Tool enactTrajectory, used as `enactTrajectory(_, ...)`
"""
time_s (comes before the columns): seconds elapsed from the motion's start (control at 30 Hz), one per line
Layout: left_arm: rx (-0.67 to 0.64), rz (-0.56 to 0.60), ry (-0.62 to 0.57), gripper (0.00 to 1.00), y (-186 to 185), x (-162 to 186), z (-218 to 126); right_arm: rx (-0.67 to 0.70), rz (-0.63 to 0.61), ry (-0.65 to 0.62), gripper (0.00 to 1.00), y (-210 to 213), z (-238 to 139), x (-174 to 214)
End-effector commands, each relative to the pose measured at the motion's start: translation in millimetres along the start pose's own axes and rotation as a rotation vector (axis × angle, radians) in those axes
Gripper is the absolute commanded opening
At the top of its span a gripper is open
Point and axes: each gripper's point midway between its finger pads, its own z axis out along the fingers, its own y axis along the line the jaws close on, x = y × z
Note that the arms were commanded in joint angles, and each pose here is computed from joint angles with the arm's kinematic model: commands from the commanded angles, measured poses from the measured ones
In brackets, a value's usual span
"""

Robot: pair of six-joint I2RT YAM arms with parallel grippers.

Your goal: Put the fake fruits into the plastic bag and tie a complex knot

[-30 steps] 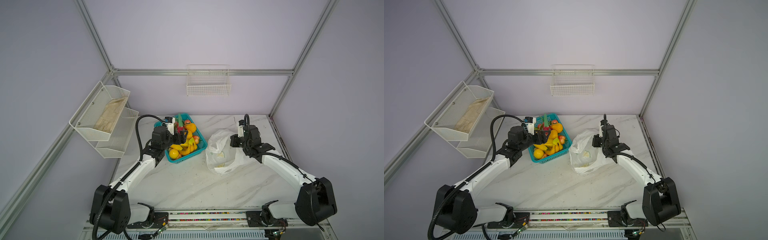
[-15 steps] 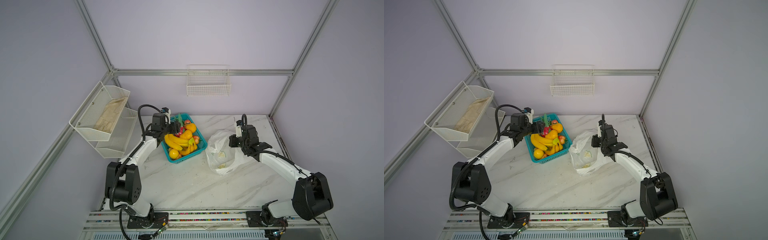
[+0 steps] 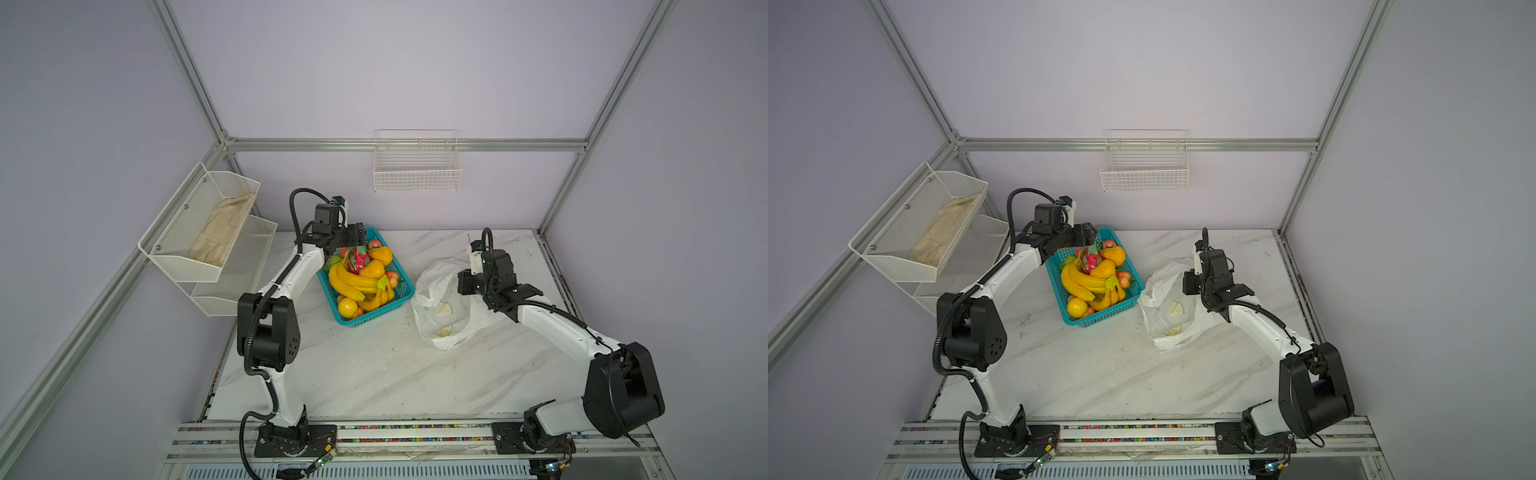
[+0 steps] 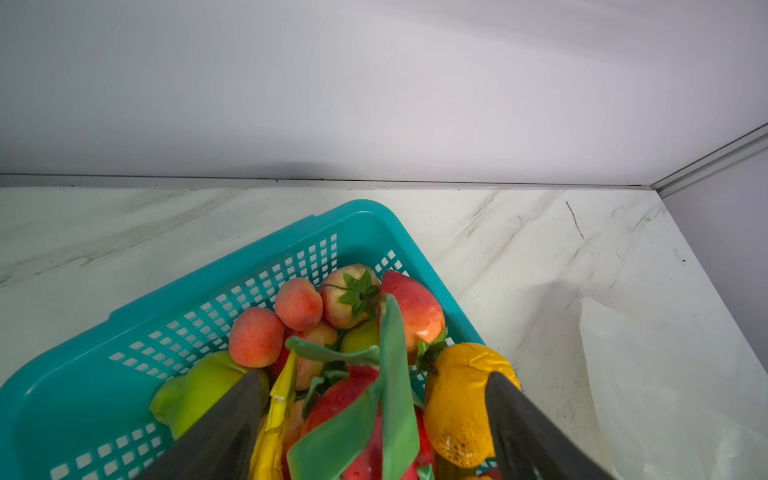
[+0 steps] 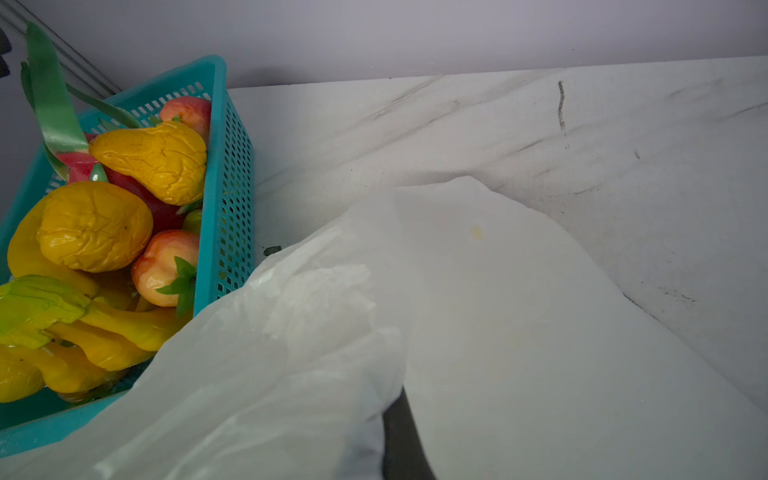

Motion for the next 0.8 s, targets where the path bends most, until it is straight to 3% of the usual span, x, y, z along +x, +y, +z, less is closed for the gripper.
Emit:
enactTrajectory(0.0,0.033,0.009,-0.051,0.84,-11.0,-34.9,-5.8,-0.018,-0.013,-0.043,0.00,7.3,-2.7,-20.0)
enactTrajectory(0.2,0.065,-0.016,-0.017,0.86,-11.7,-29.7,21.7,-0.023,-0.008,-0.039,0.00,8.4,-3.2,-20.2)
enactTrajectory(0.33,0.130,-0.020,-0.015,0.80,-19.2,-33.6,34.2,-0.022,-0.004,-0.037,0.00,8.2,-3.9,-19.9)
enactTrajectory(0.77,0.135,0.007,-0.059,0.28,-19.8,-39.4,25.6,-0.001,-0.003,-0.030,0.00,3.2,-5.5,-13.0)
